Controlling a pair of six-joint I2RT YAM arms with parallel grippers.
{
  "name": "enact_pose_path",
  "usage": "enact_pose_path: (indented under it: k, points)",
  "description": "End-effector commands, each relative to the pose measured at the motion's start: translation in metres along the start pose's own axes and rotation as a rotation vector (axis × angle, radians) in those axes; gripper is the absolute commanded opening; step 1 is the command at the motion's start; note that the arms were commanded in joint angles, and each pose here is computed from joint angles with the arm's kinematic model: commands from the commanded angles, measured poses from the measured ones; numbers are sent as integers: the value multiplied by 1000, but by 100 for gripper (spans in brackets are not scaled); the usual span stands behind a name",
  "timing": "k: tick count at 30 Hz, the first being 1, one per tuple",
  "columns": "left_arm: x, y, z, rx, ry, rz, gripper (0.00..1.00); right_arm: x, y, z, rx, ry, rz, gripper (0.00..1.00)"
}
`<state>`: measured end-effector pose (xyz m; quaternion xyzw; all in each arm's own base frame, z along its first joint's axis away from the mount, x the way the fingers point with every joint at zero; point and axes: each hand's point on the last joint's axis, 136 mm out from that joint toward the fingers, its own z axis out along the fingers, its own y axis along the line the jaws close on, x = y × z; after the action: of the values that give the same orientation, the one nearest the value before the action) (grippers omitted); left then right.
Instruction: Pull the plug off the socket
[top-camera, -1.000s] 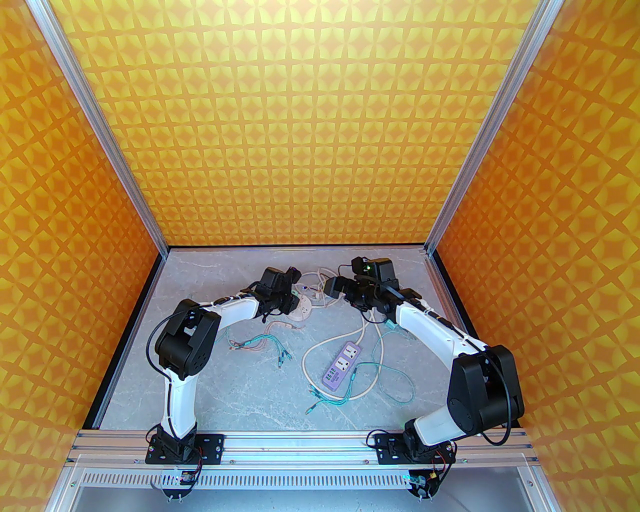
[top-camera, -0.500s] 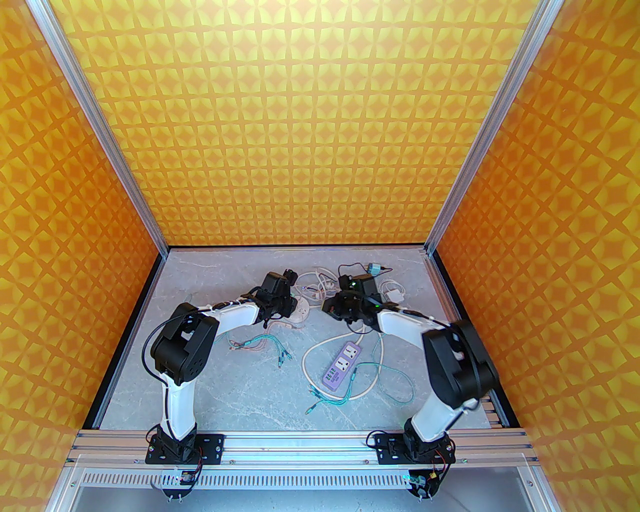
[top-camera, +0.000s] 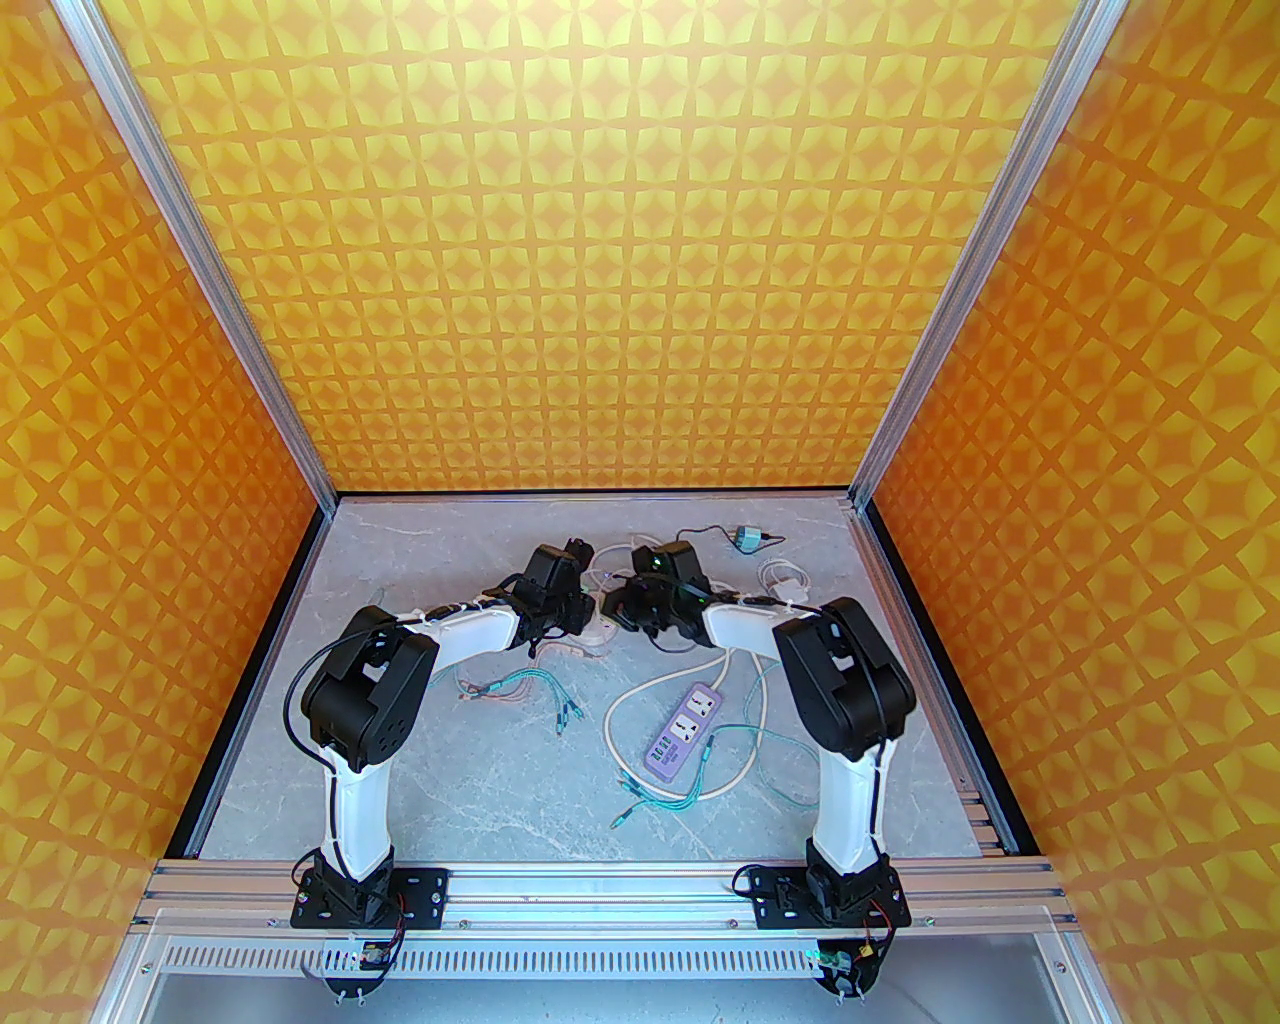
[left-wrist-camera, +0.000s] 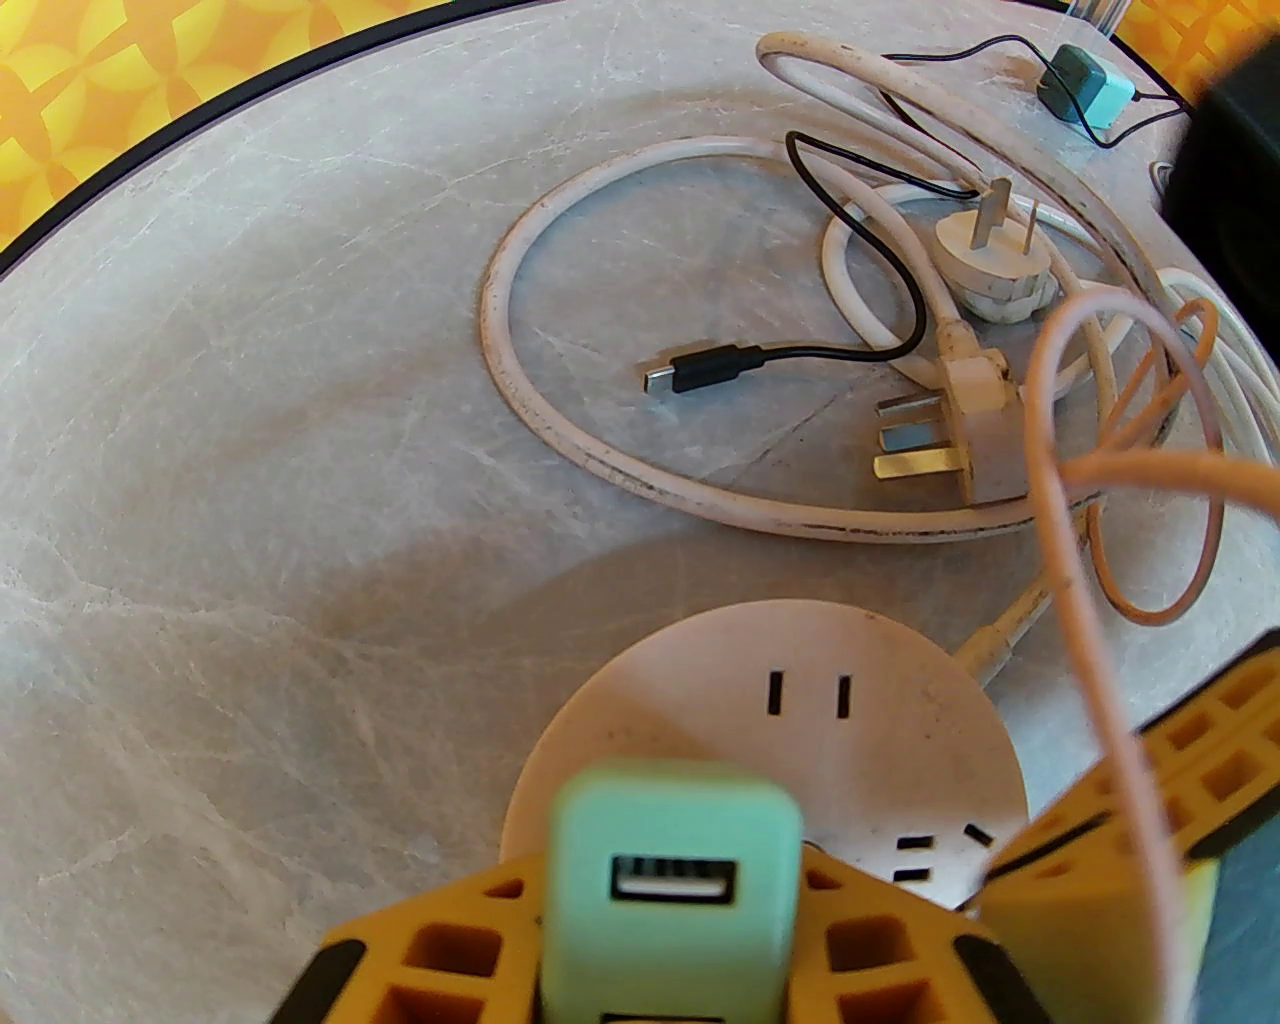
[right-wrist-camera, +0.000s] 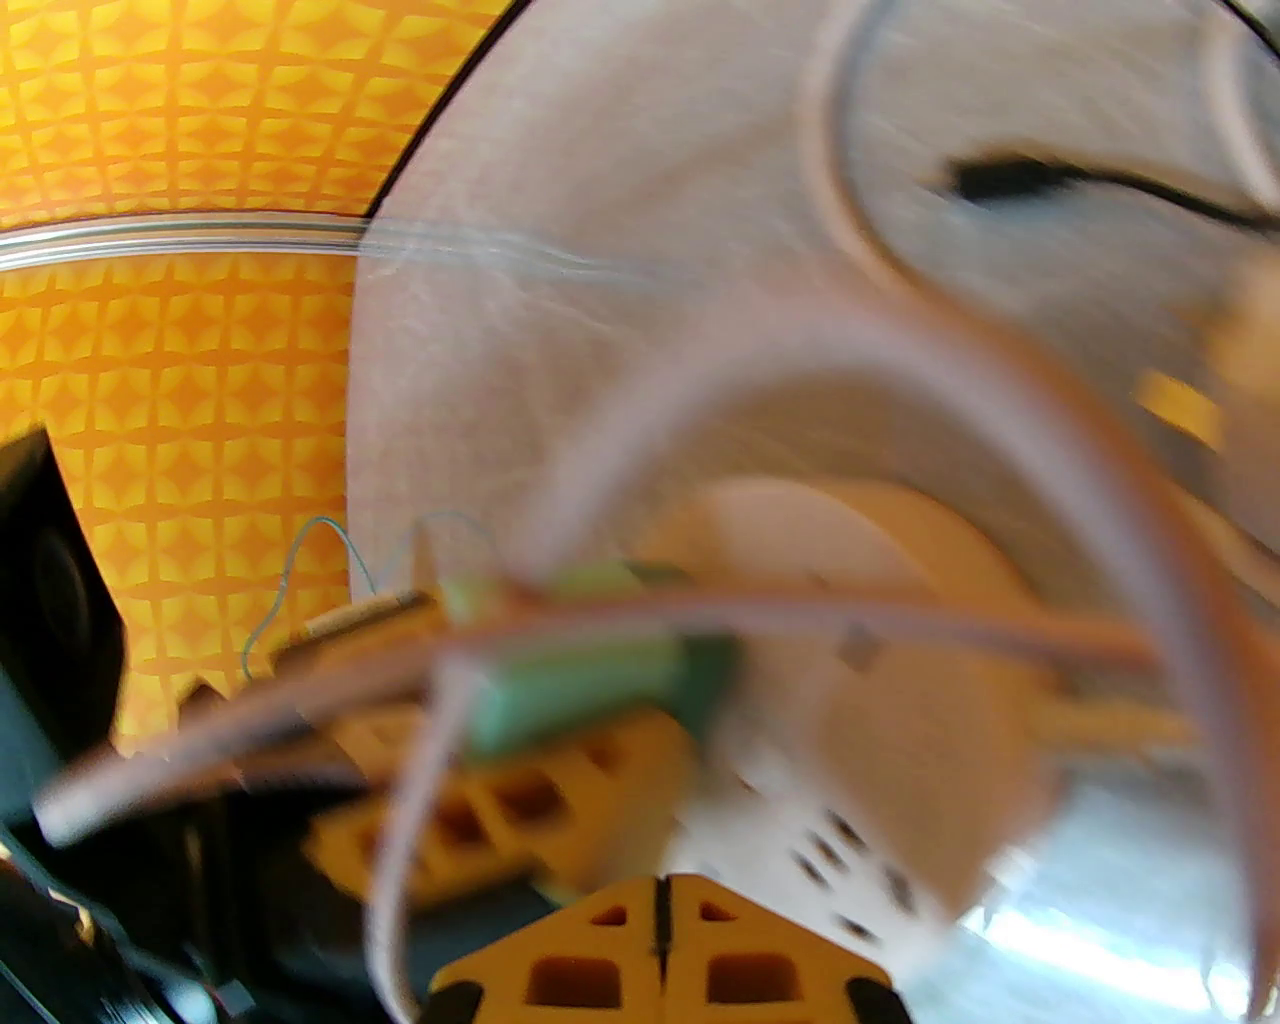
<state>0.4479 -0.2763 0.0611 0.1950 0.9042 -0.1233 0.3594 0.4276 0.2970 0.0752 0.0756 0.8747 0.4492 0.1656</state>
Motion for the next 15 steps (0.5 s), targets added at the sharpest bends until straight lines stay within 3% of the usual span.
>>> enact_pose_path:
  k: [1,8,15]
  points:
    - [11,-2,-6,-6,43,-17,20,4,-17,16,45,28,53,0]
    - [12,-4,-6,-4,45,-13,19,10,-35,27,71,57,87,0]
    - [11,-6,-6,-1,42,-11,19,6,-27,28,45,48,100,0]
